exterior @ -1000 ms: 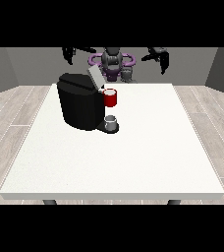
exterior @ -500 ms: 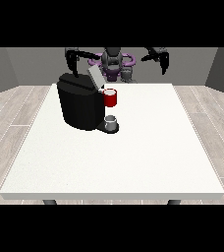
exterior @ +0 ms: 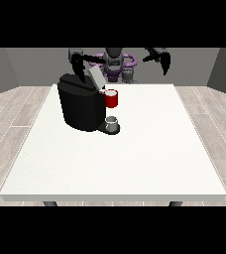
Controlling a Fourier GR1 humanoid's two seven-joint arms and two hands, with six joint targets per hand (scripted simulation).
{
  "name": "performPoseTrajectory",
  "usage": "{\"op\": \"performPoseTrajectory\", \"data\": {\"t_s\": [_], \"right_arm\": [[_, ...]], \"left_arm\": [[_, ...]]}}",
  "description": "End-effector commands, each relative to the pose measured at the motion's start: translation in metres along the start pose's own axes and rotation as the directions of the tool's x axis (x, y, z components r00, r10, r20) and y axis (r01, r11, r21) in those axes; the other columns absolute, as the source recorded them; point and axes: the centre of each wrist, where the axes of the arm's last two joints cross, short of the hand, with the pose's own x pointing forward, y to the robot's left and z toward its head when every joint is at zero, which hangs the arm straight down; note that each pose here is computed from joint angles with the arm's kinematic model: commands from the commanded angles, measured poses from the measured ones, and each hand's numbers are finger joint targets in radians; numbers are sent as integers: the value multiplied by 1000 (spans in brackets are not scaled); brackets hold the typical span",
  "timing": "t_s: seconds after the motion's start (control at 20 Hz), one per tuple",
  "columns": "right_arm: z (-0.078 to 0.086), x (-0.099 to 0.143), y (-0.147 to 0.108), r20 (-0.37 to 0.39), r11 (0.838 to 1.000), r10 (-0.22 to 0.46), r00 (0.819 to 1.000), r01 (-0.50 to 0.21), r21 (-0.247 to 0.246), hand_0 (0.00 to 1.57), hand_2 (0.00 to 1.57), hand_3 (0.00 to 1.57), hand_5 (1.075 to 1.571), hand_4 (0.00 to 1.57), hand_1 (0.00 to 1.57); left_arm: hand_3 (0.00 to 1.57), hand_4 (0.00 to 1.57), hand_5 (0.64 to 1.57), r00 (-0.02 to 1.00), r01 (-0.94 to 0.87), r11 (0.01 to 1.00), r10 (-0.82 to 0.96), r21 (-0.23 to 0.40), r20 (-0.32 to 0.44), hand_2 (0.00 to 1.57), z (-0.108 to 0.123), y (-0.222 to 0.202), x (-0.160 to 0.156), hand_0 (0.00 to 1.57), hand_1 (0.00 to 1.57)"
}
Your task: Insert the coffee pod into the coffee machine and close the lid
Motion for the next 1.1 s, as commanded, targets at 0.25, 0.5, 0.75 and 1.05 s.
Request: {"op": "performPoseTrajectory", "data": {"t_s": [0.25, 0.5, 0.75, 1.05], "right_arm": [[-12, 10, 3, 101, 999, 37, 994, -41, 36, 0, 0, 0, 1571, 79, 0], [-19, 26, 25, 94, 992, 90, 992, -97, 75, 0, 0, 0, 1571, 127, 0], [-38, 80, 33, 189, 986, 132, 973, -149, 78, 0, 0, 0, 1571, 119, 0], [-33, 78, 61, 207, 977, 151, 967, -178, 117, 0, 0, 0, 1571, 0, 0]], "left_arm": [[0, 316, 1571, 997, 45, 998, -47, 37, 55, 0, 23, 18, 6, 0, 0], [0, 347, 1571, 998, 55, 998, -56, 42, 18, 0, 34, 21, -4, 0, 0], [0, 360, 1571, 997, 54, 998, -56, 38, 52, 0, 1, 16, 33, 0, 0], [0, 385, 1571, 996, 75, 996, -77, 40, 48, 0, 12, 15, 17, 0, 0]]}}
